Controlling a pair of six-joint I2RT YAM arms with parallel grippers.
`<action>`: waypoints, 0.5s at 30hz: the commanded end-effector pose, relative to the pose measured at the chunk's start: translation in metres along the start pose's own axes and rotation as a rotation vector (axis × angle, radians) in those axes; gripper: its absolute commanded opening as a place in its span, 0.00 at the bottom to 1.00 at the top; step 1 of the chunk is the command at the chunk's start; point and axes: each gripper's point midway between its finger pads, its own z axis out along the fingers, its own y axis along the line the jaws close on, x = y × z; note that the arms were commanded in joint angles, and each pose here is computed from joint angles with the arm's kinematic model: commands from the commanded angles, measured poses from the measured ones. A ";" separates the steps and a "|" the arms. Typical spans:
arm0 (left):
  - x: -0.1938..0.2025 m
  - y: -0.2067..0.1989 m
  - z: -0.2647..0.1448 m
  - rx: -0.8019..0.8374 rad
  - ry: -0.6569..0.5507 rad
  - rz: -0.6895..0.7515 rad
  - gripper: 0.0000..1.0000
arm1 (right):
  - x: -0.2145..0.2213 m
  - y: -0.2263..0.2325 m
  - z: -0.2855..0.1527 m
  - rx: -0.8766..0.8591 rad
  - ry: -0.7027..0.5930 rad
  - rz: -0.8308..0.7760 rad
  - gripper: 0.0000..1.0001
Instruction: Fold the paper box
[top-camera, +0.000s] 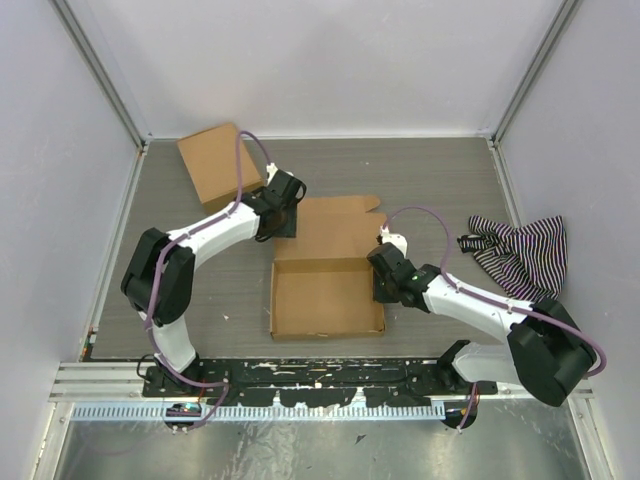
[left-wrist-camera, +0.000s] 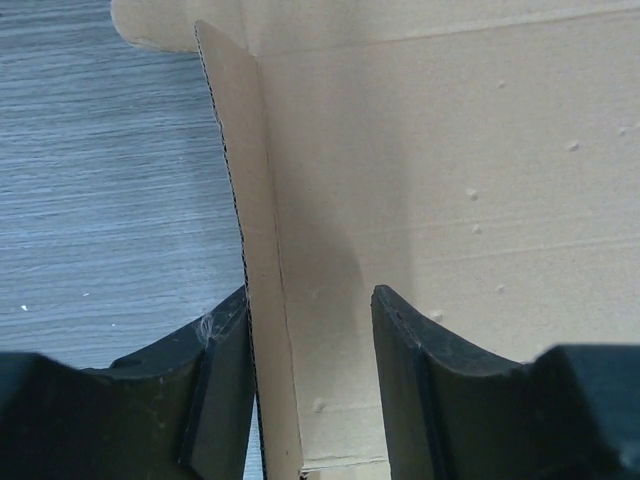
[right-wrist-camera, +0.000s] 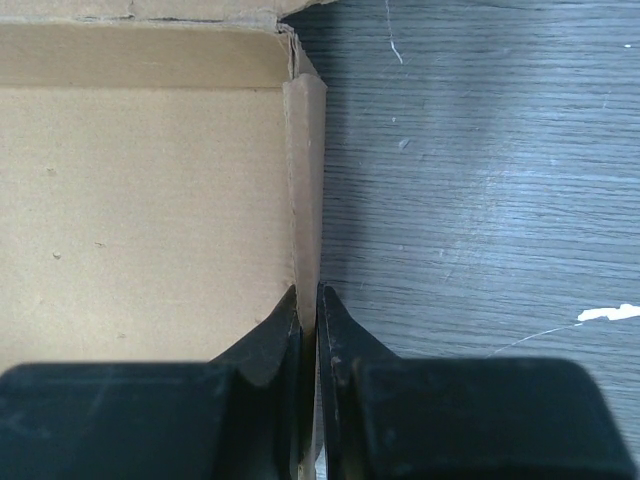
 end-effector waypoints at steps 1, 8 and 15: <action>-0.008 0.003 -0.001 -0.029 -0.015 0.026 0.52 | -0.004 0.006 -0.003 -0.006 0.001 0.012 0.14; -0.009 0.002 -0.004 -0.015 -0.034 0.018 0.27 | -0.002 0.006 -0.002 -0.003 0.007 0.018 0.14; -0.020 0.000 -0.015 0.033 -0.128 -0.012 0.05 | -0.002 0.005 -0.004 -0.001 0.005 0.025 0.14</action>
